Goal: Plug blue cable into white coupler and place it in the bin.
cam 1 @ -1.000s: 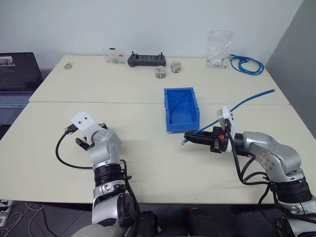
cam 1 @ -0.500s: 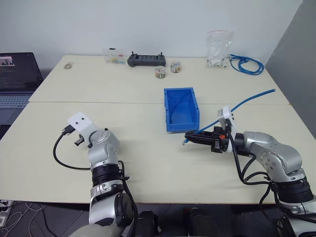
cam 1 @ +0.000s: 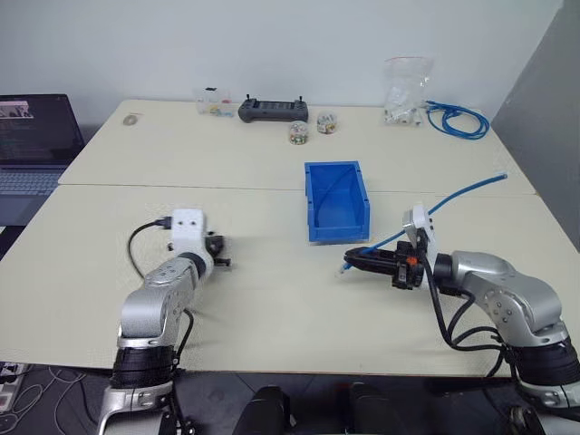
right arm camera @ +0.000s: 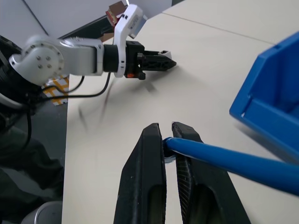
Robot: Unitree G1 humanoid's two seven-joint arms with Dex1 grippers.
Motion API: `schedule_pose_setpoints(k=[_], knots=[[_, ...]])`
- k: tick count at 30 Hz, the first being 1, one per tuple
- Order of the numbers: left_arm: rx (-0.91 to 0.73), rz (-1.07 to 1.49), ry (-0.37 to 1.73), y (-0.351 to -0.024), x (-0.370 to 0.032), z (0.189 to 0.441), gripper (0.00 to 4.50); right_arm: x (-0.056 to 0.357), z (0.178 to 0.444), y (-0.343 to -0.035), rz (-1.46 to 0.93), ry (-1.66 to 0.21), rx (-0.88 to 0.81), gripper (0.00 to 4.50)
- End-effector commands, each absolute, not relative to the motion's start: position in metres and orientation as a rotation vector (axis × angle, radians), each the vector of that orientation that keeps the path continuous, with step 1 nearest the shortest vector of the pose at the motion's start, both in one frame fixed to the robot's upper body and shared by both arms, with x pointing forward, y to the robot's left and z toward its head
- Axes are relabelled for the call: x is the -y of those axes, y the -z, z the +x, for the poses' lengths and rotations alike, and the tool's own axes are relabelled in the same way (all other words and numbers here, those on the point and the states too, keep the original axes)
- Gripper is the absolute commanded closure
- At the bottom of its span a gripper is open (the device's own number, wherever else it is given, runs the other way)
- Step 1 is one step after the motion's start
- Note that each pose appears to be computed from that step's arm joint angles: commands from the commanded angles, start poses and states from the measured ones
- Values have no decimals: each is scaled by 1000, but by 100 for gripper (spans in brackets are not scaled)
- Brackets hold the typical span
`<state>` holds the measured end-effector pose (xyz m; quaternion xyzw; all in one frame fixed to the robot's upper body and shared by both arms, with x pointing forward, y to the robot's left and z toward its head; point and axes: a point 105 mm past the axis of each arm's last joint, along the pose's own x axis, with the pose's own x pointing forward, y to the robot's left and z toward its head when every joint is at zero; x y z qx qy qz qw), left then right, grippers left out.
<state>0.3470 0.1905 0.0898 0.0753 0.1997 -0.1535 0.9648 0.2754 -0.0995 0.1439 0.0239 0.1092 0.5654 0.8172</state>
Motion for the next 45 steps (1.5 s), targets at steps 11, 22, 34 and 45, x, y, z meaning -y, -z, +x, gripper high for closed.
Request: schedule_pose_setpoints(k=[11, 22, 34, 45], knots=[[-422, 681, 1489, -89, -79, 292, 356, 94, 258, -141, -57, -1132, -172, 447], [-476, 797, 1596, -63, -73, 304, 357, 72, 263, -148, -163, -1166, -81, 447], [-492, 786, 1620, -60, -77, 299, 357, 43, 271, -134, -279, -1291, -73, 447], [-502, 791, 1621, -58, -80, 298, 357, 37, 273, -124, -330, -1333, -74, 447]])
